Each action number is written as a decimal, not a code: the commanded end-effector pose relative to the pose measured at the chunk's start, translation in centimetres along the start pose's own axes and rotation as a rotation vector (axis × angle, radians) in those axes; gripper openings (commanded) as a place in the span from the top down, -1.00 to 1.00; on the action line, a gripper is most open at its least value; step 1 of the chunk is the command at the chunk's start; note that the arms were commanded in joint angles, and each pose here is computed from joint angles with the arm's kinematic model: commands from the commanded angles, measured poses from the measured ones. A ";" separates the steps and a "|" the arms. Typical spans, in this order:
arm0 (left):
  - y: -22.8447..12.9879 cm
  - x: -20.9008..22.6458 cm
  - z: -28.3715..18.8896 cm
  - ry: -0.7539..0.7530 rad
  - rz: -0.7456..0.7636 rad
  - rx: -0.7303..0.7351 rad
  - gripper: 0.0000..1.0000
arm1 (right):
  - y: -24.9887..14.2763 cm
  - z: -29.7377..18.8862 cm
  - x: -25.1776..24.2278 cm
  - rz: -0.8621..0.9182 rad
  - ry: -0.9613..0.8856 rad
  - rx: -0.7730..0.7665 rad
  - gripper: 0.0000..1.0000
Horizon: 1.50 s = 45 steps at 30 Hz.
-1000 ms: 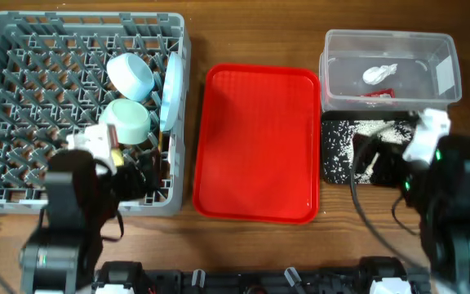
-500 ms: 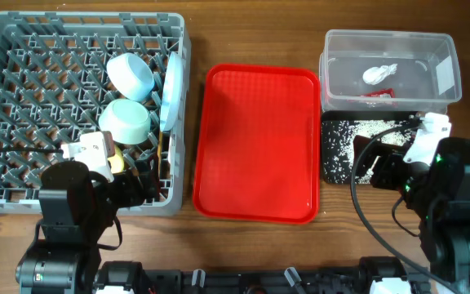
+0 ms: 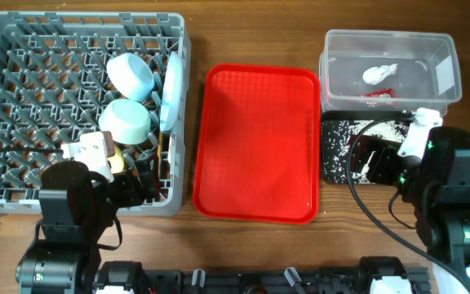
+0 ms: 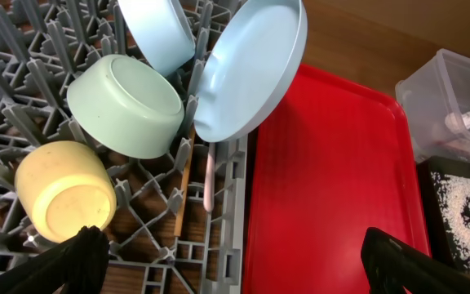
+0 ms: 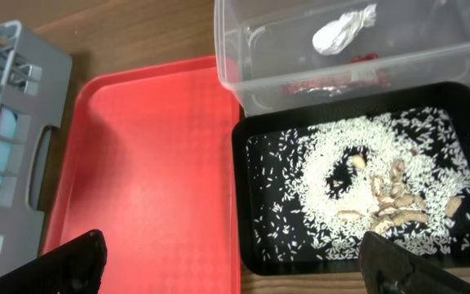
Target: Sort waste into correct bins and load items into the dishwasher rack
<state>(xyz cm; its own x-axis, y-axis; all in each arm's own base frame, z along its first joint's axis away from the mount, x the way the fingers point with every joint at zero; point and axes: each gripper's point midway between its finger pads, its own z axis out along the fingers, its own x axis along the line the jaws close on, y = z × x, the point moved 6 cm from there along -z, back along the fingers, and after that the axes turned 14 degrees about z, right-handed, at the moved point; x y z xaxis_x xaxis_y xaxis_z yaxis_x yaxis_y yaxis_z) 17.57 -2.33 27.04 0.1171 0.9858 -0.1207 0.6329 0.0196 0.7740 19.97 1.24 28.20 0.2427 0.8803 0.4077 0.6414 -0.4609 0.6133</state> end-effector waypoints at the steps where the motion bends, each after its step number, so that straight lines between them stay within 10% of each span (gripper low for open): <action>1: -0.3 0.0 0.2 0.003 0.022 0.005 -1.00 | 0.1 -2.0 -0.2 -0.018 0.000 -0.096 -1.00; 23: -0.3 0.0 0.2 0.003 0.022 0.005 -1.00 | -4.1 -1.5 -1.2 -0.061 0.460 -0.744 -0.99; 45: -0.3 0.0 0.2 0.003 0.022 0.006 -1.00 | -7.0 5.6 -4.0 -0.207 0.324 -0.732 -1.00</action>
<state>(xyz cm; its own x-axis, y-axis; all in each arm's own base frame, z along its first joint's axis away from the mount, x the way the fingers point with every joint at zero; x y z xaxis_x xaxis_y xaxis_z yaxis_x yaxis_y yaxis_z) 17.57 -2.33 26.97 0.1212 0.9859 -0.1155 0.6336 0.0128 0.7736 18.54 1.63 19.71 -0.1552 0.8997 0.4080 -0.0559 -0.4204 0.9056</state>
